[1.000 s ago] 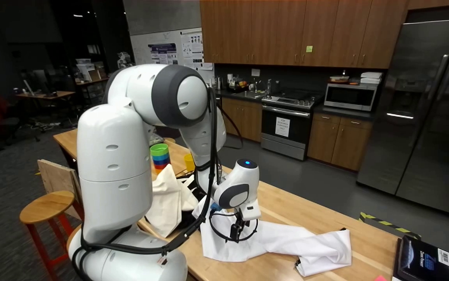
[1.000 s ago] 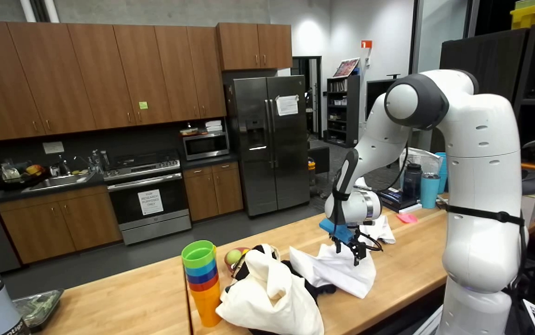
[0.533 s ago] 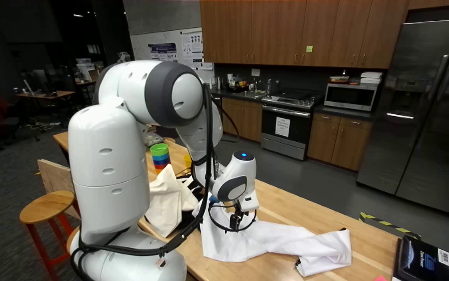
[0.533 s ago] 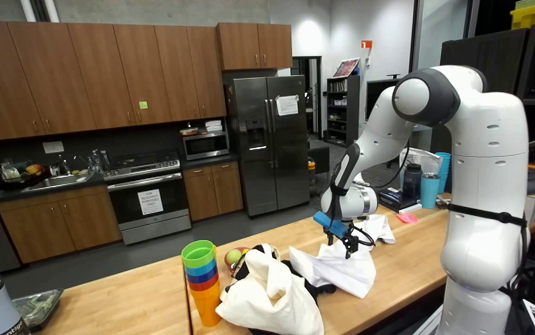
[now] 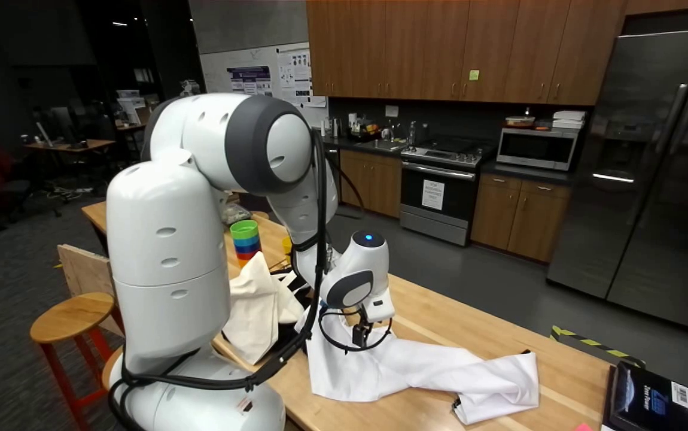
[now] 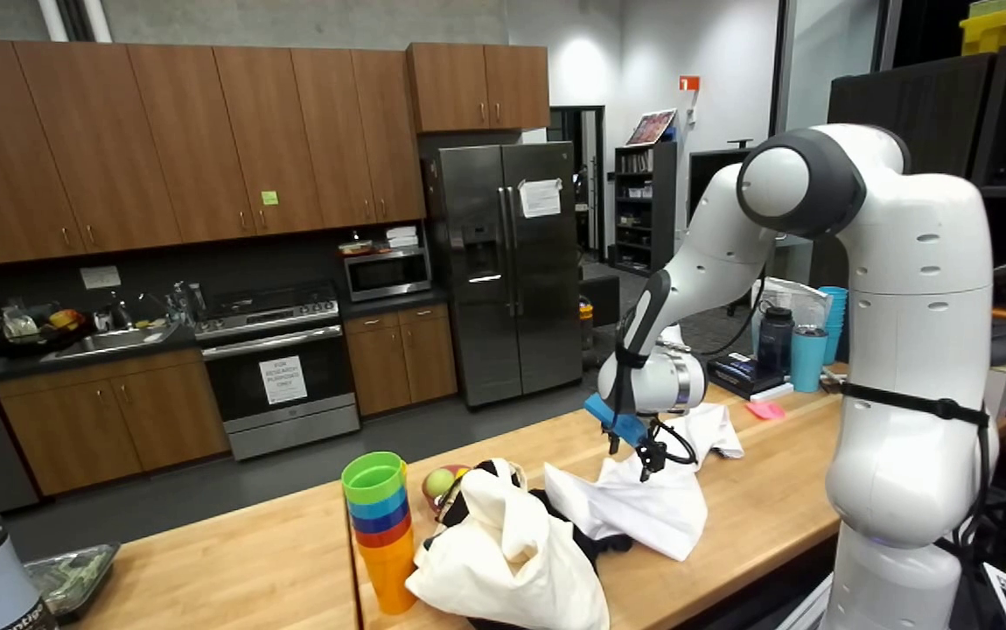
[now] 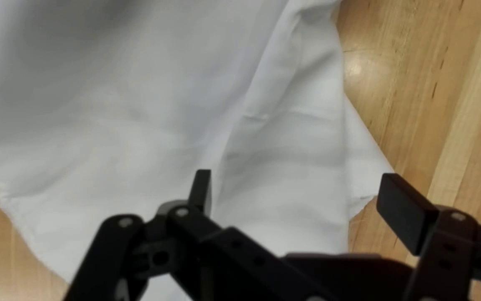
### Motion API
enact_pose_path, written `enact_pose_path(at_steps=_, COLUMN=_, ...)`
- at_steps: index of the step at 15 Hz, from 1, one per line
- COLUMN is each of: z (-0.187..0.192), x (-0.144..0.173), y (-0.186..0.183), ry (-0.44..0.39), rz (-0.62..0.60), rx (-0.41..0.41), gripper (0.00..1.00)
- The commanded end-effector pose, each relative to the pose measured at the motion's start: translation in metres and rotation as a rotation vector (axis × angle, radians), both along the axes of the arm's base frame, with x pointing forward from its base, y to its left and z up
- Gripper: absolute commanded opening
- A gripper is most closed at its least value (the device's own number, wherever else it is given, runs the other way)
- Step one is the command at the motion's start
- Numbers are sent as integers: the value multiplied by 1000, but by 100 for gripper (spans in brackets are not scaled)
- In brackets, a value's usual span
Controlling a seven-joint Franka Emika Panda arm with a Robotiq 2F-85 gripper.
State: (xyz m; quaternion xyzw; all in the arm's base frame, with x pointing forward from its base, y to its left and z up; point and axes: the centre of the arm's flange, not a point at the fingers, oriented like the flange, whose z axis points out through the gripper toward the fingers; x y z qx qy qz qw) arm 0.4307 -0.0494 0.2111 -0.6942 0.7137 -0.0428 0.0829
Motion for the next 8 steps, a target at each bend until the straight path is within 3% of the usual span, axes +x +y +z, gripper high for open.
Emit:
enact_pose_path(at_steps=1, z=-9, x=1, y=-8, ry=-7, rz=-11, rx=3, gripper=100)
enact_pose_path(at_steps=8, z=-25, x=2, y=-18, ry=17, rz=-36, rx=9, gripper=100)
